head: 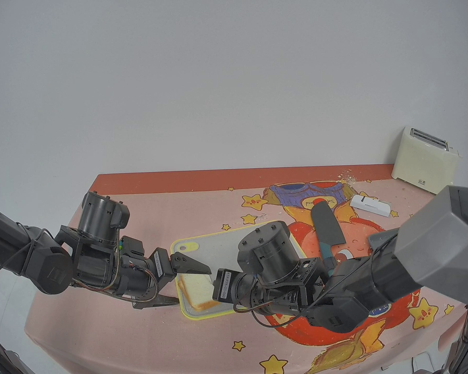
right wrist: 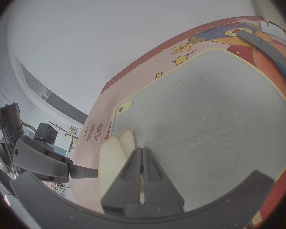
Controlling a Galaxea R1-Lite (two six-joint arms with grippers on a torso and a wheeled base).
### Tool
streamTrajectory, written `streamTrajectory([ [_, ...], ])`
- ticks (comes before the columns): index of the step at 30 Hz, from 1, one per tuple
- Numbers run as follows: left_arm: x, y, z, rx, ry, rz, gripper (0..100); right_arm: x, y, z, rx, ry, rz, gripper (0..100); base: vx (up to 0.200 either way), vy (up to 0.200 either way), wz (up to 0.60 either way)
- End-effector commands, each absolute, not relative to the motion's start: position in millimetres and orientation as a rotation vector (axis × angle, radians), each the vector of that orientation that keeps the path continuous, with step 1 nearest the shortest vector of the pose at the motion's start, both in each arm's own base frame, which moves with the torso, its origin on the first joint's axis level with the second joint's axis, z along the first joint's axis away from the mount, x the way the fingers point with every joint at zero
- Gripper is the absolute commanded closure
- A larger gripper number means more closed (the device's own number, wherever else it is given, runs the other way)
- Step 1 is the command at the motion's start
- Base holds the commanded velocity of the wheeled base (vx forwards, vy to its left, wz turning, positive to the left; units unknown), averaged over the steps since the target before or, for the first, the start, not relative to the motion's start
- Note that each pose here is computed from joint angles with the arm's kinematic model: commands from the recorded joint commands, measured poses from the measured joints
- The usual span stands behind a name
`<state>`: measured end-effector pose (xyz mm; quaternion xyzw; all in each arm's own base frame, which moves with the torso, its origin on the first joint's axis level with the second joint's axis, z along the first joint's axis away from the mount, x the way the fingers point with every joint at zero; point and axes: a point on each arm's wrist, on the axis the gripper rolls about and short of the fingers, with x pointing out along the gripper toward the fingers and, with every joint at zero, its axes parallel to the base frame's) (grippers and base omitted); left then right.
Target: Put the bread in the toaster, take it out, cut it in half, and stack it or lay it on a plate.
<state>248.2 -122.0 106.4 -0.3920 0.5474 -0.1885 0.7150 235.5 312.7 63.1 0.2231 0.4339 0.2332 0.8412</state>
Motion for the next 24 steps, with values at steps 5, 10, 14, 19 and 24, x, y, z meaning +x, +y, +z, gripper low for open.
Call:
streamTrajectory([
  [5,247.8,-121.8,106.1,-0.867,1.214,-0.417,0,223.9,321.9,63.5,0.458,0.926,0.532,100,0.000,0.000,0.00],
  [10,248.3,-122.1,106.8,-0.868,1.212,-0.418,0,223.7,321.6,68.8,0.474,0.908,0.541,100,0.000,0.000,0.00],
  [14,248.5,-122.1,106.4,-0.867,1.213,-0.418,0,231.4,317.8,68.4,0.489,0.894,0.525,100,0.000,0.000,0.00],
  [19,248.4,-122.1,106.9,-0.868,1.211,-0.419,0,231.7,318.4,68.5,0.490,0.896,0.530,100,0.000,0.000,0.00],
  [24,248.1,-122.0,107.7,-0.869,1.208,-0.421,0,221.5,324.8,70.7,0.507,0.918,0.574,100,0.000,0.000,0.00],
])
